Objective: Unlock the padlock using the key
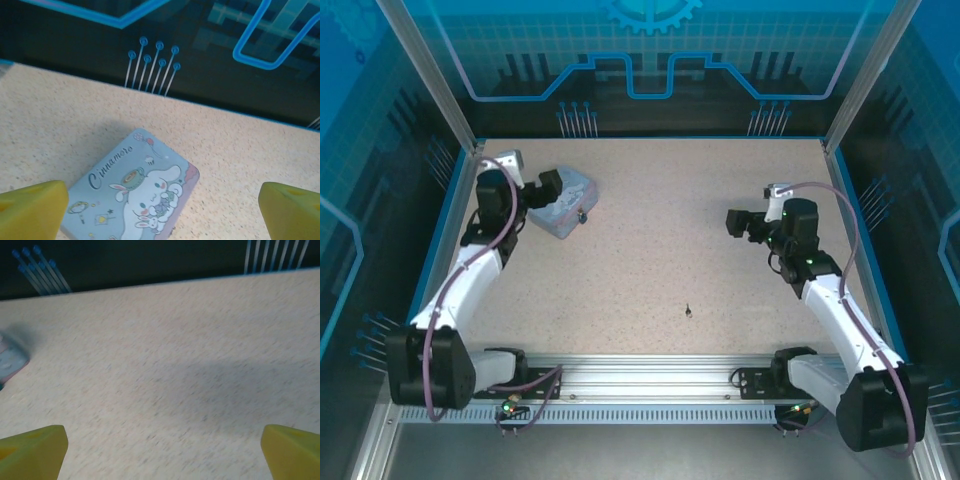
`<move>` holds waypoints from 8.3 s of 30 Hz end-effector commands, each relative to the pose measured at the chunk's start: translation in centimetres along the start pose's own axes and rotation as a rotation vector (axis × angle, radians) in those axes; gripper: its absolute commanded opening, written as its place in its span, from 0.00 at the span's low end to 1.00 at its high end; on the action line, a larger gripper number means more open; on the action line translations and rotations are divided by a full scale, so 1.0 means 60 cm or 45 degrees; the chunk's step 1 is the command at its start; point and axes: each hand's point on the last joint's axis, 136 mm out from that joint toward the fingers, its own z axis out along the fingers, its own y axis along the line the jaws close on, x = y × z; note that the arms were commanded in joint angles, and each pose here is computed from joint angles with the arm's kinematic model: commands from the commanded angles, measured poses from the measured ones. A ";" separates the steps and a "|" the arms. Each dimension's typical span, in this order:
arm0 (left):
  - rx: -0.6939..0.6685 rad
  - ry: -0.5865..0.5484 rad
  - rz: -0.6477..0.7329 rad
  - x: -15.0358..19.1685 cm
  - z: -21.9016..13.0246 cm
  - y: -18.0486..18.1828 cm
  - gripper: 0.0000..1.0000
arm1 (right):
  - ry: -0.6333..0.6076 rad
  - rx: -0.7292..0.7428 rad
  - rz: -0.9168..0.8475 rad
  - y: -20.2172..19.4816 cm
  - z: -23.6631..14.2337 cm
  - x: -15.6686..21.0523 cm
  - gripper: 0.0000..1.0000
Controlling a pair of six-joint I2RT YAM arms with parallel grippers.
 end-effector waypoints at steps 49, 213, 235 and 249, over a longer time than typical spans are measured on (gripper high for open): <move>0.145 0.915 0.246 0.288 0.183 -0.160 0.99 | 0.392 0.084 -0.022 0.037 0.004 0.105 1.00; 1.556 0.808 0.157 0.288 -0.268 -0.459 0.12 | 0.138 -1.276 -0.413 0.396 -0.158 0.109 0.01; 1.611 0.400 0.242 0.149 -0.321 -0.487 0.00 | -0.236 -1.519 -0.242 0.370 -0.249 -0.009 0.62; 1.561 0.263 0.236 0.093 -0.311 -0.506 0.00 | -0.299 -1.518 -0.234 0.382 -0.260 -0.041 0.68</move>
